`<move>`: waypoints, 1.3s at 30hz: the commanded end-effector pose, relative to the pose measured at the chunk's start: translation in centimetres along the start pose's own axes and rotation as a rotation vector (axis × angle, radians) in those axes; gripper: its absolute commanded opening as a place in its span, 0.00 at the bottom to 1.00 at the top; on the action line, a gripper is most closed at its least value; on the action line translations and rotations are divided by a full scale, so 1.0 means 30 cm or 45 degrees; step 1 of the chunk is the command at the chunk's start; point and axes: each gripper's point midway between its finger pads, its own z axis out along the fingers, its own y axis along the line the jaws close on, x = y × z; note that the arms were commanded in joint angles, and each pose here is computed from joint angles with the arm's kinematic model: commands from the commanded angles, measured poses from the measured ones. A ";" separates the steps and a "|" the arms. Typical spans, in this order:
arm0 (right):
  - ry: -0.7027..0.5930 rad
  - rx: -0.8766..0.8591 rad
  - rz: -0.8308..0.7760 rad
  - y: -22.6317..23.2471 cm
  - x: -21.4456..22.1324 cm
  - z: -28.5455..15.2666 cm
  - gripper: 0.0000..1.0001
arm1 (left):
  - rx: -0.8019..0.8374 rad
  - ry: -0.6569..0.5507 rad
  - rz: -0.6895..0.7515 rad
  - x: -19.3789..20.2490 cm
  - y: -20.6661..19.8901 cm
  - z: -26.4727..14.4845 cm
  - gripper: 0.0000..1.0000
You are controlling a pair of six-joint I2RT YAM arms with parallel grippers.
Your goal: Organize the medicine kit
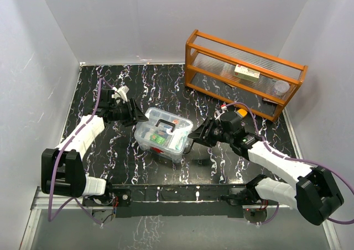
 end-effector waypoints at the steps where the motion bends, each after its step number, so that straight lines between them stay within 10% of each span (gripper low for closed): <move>1: 0.020 -0.039 -0.021 0.074 -0.005 -0.028 0.37 | -0.081 0.091 -0.011 0.089 0.053 0.001 0.47; 39: 0.032 -0.080 -0.067 0.188 -0.040 -0.007 0.20 | -0.028 0.105 -0.016 0.100 0.038 0.011 0.41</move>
